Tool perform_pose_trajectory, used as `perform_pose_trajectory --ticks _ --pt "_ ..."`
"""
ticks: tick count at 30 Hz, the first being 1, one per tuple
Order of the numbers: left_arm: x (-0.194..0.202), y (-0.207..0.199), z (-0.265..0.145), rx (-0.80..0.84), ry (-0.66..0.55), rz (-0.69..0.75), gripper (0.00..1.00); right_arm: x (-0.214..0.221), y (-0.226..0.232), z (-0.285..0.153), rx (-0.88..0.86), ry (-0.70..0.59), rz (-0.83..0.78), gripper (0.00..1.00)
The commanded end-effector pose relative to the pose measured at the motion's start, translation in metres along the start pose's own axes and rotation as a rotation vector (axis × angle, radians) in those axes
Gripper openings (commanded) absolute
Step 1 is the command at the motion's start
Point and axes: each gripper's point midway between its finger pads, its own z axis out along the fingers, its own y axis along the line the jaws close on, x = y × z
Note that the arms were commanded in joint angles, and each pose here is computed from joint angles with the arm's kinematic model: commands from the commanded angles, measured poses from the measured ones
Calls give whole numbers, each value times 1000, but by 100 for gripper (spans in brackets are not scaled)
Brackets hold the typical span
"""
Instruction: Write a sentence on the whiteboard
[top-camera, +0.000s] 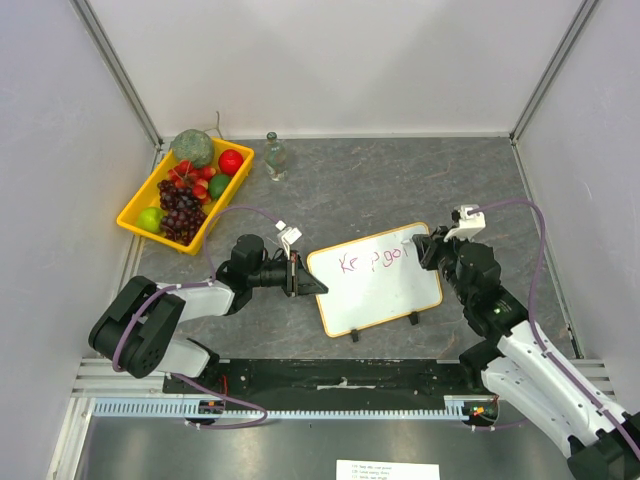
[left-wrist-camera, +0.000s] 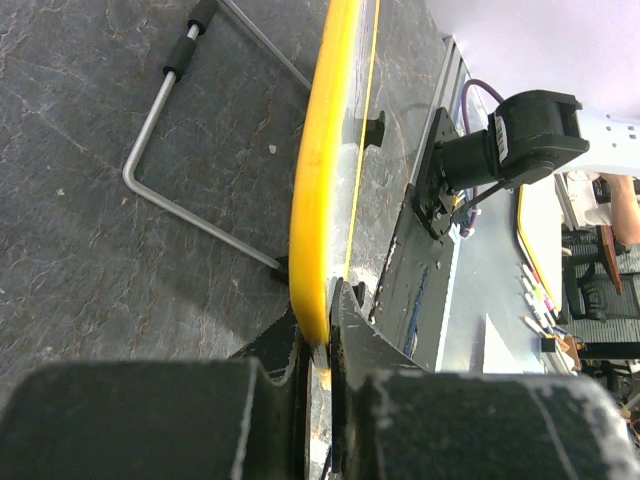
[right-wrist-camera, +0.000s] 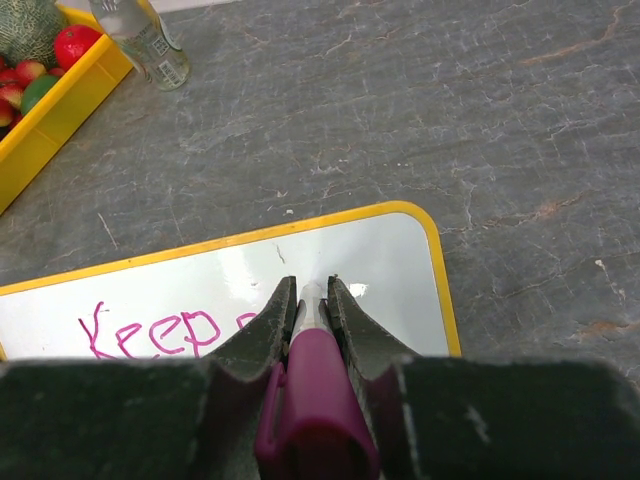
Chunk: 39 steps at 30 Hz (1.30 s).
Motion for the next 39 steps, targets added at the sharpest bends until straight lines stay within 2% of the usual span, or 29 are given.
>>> perform_pose_trajectory --ticks 1,14,29,39 --pt "14 31 -3 -128 21 53 2 12 -9 2 32 12 1 0" --pt "13 31 -2 -131 20 53 2 -20 -1 -12 8 -49 24 0" --pt "13 31 -2 -128 21 55 2 -11 -13 -11 60 -37 4 0" --pt "13 31 -2 -128 21 54 2 12 -18 -14 56 22 -4 0"
